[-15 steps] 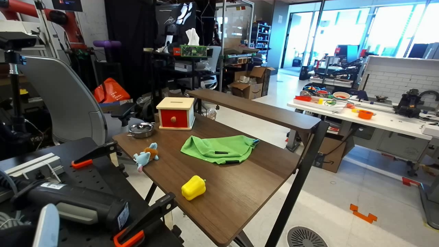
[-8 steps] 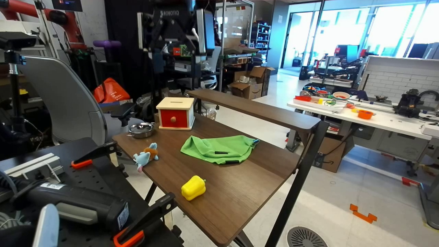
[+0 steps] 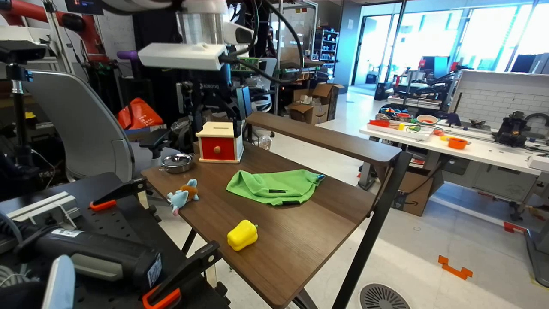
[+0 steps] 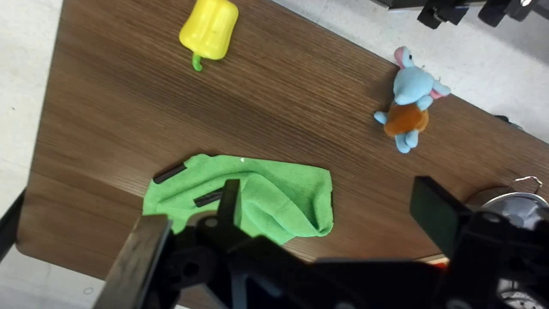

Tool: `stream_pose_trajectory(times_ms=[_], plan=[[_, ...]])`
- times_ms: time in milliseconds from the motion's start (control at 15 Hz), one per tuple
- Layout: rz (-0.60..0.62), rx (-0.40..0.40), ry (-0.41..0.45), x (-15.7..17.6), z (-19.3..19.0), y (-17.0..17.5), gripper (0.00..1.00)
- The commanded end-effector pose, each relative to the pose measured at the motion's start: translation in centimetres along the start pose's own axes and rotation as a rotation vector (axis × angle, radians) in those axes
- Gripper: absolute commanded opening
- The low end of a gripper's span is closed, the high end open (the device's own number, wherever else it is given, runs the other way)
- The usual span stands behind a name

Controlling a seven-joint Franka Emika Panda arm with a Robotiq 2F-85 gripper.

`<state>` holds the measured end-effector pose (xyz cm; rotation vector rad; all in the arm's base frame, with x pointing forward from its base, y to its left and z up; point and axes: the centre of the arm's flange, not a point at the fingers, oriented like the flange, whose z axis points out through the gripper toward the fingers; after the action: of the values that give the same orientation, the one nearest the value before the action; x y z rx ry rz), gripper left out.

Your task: Open the drawer on the table

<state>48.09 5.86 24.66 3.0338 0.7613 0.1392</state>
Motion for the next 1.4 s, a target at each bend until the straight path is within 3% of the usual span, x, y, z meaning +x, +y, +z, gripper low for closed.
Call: stream_pose_trajectory(times_ms=[0, 200, 267, 800, 1333], plan=[[-0.065, 0.004, 0.025, 3.8, 4.8, -1.9, 1.00], [-0.110, -0.023, 0.054, 5.6, 7.3, -3.5, 1.00], [-0.094, 0.004, 0.034, 3.5, 5.6, -3.2, 1.00], [-0.111, -0.004, 0.041, 4.8, 7.1, -3.4, 1.00], [-0.158, -0.050, -0.045, 5.3, 11.2, -5.6, 1.00]])
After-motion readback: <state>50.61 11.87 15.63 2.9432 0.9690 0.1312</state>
